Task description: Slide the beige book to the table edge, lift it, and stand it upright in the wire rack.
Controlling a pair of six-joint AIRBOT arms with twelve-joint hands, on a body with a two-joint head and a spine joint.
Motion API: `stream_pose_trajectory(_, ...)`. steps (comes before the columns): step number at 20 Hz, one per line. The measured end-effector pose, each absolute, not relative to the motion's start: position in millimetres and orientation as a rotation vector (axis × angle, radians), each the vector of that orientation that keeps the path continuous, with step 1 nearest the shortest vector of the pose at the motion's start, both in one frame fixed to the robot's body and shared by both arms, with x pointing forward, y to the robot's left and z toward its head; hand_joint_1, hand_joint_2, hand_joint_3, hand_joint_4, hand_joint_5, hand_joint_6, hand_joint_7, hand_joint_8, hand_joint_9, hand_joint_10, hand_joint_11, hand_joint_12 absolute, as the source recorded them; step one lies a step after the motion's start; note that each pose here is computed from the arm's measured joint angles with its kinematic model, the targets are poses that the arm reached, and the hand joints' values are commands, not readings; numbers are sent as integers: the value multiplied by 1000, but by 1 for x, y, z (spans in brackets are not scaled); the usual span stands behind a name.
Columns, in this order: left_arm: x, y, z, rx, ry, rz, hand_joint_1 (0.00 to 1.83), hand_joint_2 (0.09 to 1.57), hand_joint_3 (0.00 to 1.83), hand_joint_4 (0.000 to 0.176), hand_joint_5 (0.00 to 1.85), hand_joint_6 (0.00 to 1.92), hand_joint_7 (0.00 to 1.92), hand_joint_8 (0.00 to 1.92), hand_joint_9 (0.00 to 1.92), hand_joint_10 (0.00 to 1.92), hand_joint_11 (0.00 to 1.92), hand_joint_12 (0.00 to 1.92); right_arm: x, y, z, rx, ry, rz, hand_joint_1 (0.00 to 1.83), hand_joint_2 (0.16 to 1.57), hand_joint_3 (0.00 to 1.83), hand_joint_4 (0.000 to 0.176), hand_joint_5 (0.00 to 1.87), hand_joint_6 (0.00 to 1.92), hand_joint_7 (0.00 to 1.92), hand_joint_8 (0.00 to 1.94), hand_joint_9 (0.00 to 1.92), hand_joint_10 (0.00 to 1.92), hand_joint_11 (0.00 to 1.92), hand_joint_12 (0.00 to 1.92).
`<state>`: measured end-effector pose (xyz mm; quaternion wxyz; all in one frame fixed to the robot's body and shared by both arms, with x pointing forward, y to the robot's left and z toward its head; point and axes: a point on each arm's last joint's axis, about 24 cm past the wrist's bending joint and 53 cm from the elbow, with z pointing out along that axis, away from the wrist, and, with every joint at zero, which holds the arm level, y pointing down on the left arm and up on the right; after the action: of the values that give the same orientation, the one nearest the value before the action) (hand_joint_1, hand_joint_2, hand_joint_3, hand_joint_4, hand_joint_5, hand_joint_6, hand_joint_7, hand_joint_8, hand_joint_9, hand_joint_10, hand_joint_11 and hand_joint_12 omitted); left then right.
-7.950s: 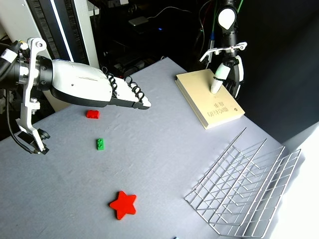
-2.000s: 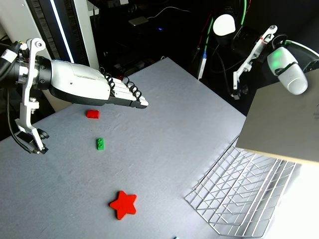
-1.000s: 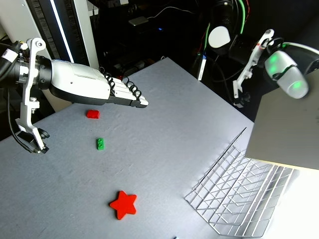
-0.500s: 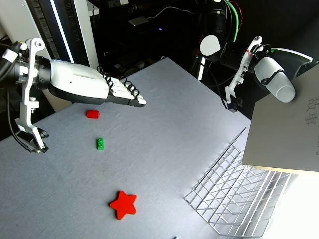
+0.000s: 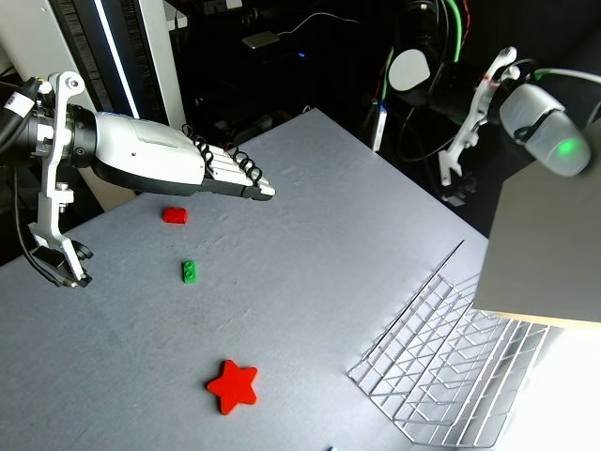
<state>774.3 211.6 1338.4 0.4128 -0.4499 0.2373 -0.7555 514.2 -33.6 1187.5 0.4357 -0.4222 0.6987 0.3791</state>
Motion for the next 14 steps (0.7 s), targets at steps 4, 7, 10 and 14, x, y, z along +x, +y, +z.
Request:
stream_pose_trajectory(4, 773, 201, 1318, -1166, 658, -1892, 1351, 1195, 0, 0, 800, 1156, 837, 1271, 722, 1475, 560, 1414, 514, -34, 1187, -1053, 1736, 941, 0, 1081, 0, 0, 2, 0, 0, 0, 0, 0, 1, 0)
stream_pose_trajectory(7, 773, 196, 1308, -1173, 686, -1883, 1346, 1206, 2, 0, 762, 1179, 819, 1322, 707, 1501, 552, 1407, 514, -34, 1187, -1055, 1735, 940, 0, 1079, 0, 0, 0, 0, 0, 0, 0, 0, 0, 0)
stream_pose_trajectory(10, 774, 192, 1299, -1177, 692, -1876, 1349, 1197, 0, 0, 784, 1164, 842, 1282, 717, 1474, 551, 1402, 514, -34, 1187, -1067, 1725, 931, 0, 1085, 1, 0, 0, 0, 0, 0, 0, 0, 0, 0)
stream_pose_trajectory(14, 775, 192, 1295, -1163, 686, -1866, 1347, 1201, 1, 0, 775, 1192, 821, 1295, 716, 1489, 557, 1415, 513, -33, 1187, -1074, 1723, 935, 0, 1082, 0, 0, 7, 3, 0, 0, 0, 0, 0, 0)
